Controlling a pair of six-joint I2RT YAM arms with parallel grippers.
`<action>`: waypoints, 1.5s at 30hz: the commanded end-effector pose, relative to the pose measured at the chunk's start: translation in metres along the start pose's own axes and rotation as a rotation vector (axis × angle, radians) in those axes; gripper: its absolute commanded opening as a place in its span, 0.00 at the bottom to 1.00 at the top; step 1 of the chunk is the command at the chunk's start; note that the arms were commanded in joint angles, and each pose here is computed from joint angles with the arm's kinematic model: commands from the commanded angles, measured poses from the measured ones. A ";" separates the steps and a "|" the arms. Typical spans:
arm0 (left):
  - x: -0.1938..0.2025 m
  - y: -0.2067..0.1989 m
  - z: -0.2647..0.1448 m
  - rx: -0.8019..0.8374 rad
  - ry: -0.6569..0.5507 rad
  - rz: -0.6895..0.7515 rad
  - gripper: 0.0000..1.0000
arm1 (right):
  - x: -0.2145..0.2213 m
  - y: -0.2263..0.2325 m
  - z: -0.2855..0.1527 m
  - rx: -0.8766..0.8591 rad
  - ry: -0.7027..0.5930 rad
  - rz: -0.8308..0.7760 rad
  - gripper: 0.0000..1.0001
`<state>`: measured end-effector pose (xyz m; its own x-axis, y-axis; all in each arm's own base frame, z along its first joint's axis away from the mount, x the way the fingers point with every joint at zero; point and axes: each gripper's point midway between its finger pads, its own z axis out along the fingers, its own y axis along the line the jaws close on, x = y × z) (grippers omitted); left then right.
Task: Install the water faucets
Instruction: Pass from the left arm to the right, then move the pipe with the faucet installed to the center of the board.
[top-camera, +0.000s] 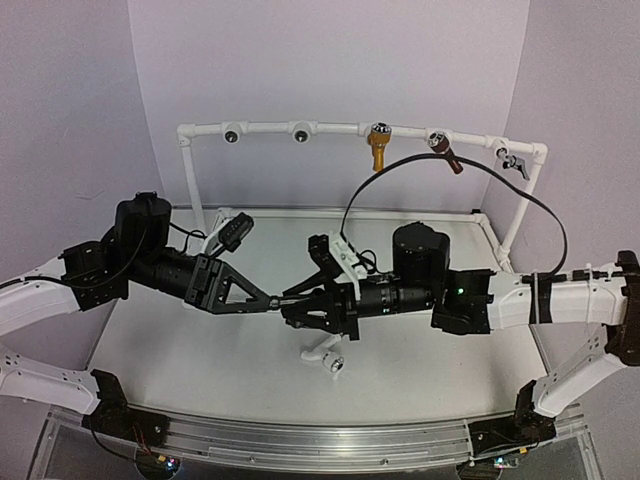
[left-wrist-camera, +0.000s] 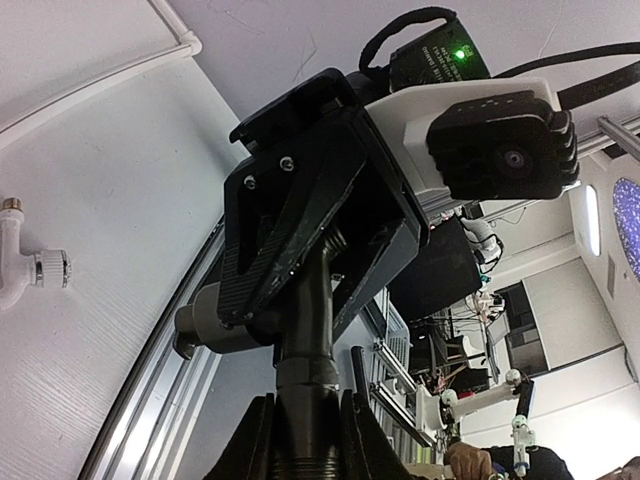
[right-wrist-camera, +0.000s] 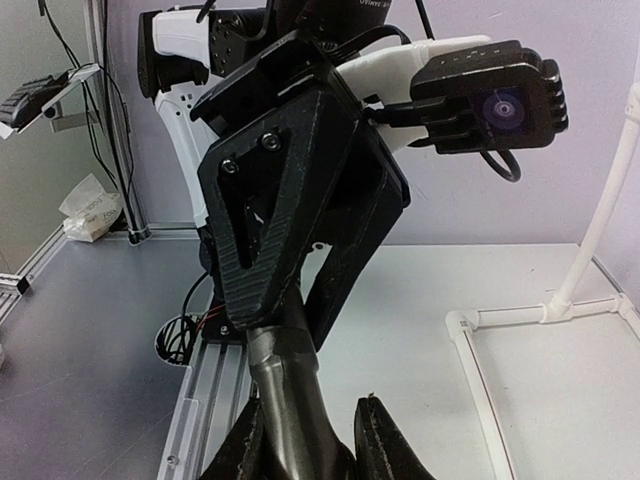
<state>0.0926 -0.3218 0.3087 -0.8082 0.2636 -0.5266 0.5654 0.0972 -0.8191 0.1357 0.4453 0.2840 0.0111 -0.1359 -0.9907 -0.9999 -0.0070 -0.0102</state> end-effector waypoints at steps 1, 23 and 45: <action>0.019 -0.050 -0.007 0.221 0.096 0.158 0.00 | 0.030 -0.067 -0.002 0.212 0.110 0.022 0.00; -0.032 0.160 -0.021 -0.651 -0.422 0.540 1.00 | 0.118 -0.119 0.022 0.215 0.267 -0.035 0.00; -0.059 0.230 -0.186 -1.273 -0.720 -0.019 1.00 | 0.052 -0.136 -0.029 0.713 0.227 0.246 0.00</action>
<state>0.2814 -0.1908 0.1859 -0.5466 -0.1638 -0.8212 0.2409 0.9085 -0.3416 0.2725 0.4150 0.1899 -0.2930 -0.3592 -0.8861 -0.7721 0.6354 -0.0022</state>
